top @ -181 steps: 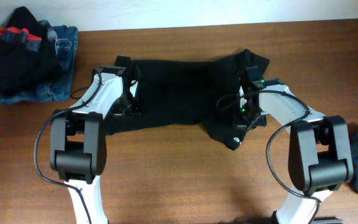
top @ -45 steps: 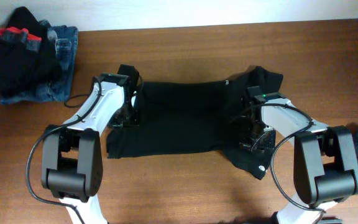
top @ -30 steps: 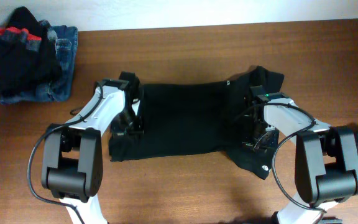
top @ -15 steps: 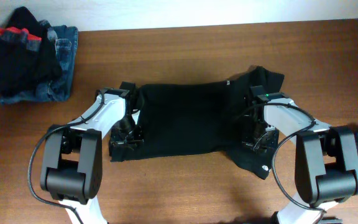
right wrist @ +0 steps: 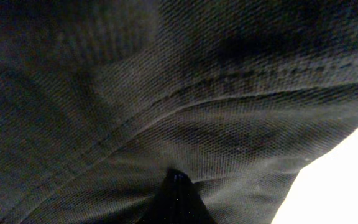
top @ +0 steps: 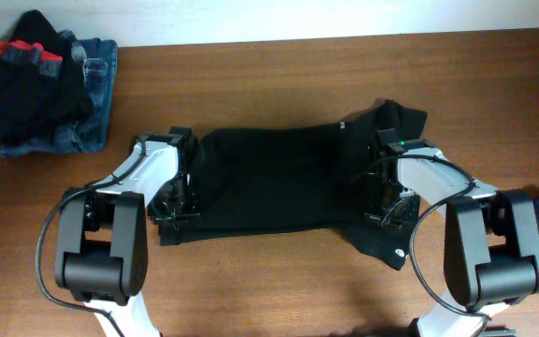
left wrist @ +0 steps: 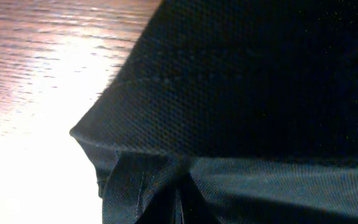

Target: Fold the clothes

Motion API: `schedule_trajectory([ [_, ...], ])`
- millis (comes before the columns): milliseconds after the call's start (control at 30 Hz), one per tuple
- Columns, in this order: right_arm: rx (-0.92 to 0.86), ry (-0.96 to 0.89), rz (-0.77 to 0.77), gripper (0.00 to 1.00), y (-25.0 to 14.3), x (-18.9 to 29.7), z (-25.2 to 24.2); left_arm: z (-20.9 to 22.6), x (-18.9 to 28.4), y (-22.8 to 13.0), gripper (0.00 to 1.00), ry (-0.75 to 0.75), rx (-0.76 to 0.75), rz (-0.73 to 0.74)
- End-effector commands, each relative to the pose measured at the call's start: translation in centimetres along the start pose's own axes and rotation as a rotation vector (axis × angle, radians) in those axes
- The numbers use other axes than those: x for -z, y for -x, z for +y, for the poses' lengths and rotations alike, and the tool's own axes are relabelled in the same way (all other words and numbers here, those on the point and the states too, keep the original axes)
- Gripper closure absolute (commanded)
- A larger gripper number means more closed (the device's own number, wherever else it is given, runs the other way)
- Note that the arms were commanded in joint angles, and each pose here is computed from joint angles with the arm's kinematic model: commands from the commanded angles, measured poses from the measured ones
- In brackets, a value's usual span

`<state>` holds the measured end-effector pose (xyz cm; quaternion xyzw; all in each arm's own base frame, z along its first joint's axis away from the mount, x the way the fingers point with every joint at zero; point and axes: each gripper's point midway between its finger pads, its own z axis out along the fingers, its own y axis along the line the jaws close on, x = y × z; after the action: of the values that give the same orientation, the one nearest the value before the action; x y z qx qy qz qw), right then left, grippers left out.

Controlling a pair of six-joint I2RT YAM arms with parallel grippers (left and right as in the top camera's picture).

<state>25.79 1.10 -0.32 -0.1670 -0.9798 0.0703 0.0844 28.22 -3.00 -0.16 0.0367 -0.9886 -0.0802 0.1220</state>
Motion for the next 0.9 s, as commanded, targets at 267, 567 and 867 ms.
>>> schedule_trajectory([
  [267,-0.025,-0.089,0.005,0.96,0.0,-1.2,-1.8,3.6,-0.4,-0.7,0.95,0.18,0.088,0.011],
  [567,-0.024,-0.088,0.005,0.91,0.0,-1.2,-1.8,3.6,3.7,1.2,0.95,0.142,0.136,-0.135],
  [867,-0.027,-0.075,-0.021,0.18,0.8,-0.7,-1.4,-1.4,12.4,3.8,0.09,-0.12,-0.092,-0.48],
])
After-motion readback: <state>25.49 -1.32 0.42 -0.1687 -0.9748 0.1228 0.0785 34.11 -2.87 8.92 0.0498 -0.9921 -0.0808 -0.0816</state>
